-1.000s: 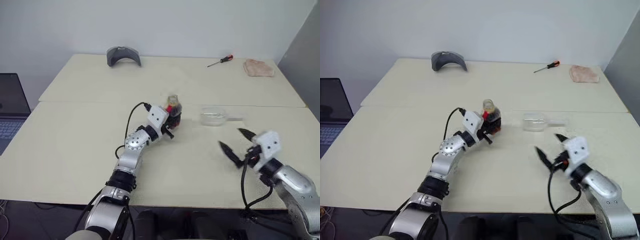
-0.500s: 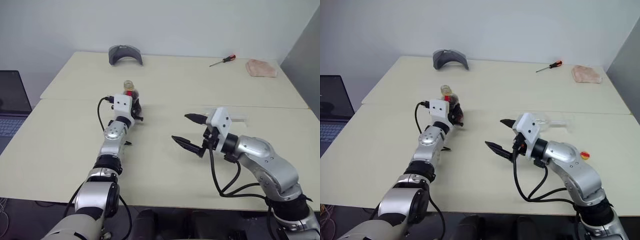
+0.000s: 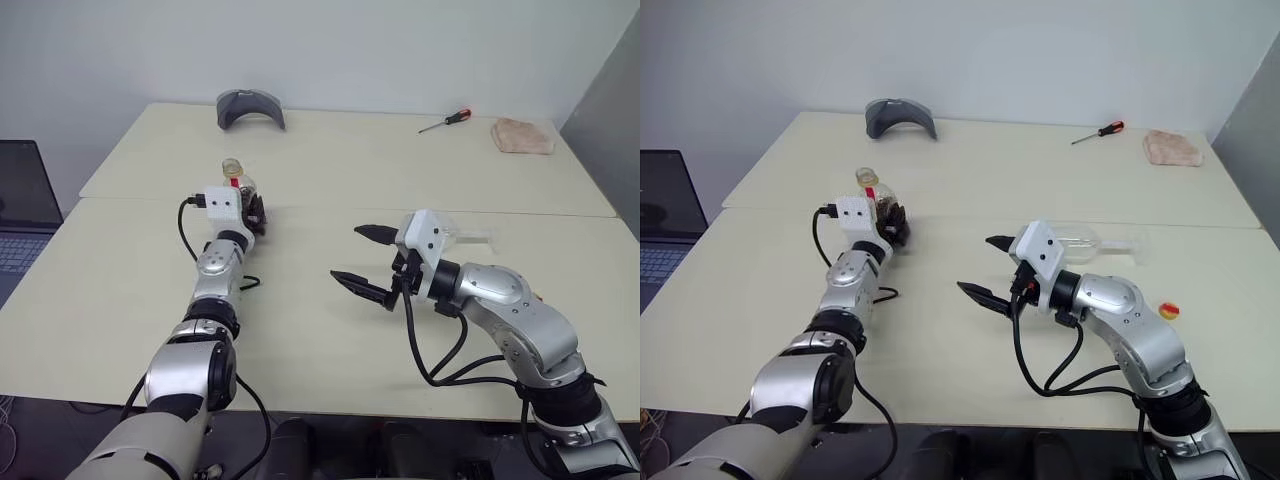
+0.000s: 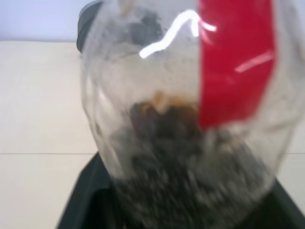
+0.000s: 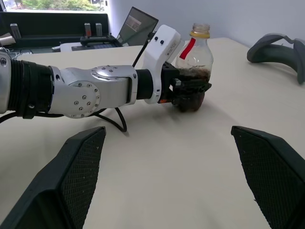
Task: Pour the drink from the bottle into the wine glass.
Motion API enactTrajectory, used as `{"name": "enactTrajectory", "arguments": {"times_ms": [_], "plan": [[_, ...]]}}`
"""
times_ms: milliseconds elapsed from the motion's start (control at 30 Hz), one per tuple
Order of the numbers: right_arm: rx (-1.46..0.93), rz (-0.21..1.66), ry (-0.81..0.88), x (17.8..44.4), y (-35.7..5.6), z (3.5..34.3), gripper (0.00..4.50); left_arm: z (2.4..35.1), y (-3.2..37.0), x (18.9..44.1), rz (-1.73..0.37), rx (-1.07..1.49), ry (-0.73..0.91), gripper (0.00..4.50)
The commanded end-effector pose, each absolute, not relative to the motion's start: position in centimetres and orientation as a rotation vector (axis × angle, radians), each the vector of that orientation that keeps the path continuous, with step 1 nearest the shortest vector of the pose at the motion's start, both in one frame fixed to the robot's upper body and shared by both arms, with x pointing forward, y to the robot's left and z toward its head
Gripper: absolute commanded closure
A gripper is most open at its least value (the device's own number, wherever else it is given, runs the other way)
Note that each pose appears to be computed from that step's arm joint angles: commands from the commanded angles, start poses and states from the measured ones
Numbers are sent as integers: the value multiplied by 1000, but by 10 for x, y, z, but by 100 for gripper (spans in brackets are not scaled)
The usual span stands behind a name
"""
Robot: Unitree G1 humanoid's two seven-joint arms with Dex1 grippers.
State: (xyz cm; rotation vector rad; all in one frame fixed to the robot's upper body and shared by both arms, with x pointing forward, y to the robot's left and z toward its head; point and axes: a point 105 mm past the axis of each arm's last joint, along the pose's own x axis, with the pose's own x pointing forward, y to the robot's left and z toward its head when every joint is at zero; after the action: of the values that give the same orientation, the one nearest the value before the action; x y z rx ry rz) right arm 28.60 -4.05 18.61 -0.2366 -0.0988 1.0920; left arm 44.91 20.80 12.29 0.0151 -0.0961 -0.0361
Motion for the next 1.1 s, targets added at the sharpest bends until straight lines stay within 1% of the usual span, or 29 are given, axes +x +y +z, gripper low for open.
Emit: {"name": "enactTrajectory", "arguments": {"times_ms": [33,100,133,267,400,500,600,700,767,867,933,1000,1067,1100], "plan": [[-257,1109,-148,281,-38,197,0,131,209,447,-40,22,-145,87],[-257,1106,-145,280,-40,197,0,130,207,445,-49,27,-156,26],[-257,1104,-142,280,-41,197,0,129,206,443,-55,28,-162,2],[-268,1089,-116,277,-51,192,0,120,199,433,-89,46,-168,2],[-285,1048,-80,275,-65,183,0,109,193,411,-105,60,-173,2],[-288,1023,-66,273,-73,179,0,111,190,398,-107,79,-186,2],[-300,963,-48,272,-90,175,0,120,191,380,-81,98,-216,2],[-310,908,-30,271,-106,173,0,126,185,363,-112,117,-225,2],[-312,888,-23,270,-112,171,0,128,183,357,-127,131,-222,2],[-350,799,2,272,-131,167,0,136,157,351,-278,183,-237,2],[-455,707,4,277,-150,162,0,142,131,349,-426,187,-245,2],[-539,644,-6,281,-161,160,0,147,116,348,-519,183,-250,2],[-705,558,-20,286,-173,155,0,153,91,345,-702,123,-221,2],[-765,538,-29,288,-175,154,0,155,84,343,-762,106,-211,2]]}}
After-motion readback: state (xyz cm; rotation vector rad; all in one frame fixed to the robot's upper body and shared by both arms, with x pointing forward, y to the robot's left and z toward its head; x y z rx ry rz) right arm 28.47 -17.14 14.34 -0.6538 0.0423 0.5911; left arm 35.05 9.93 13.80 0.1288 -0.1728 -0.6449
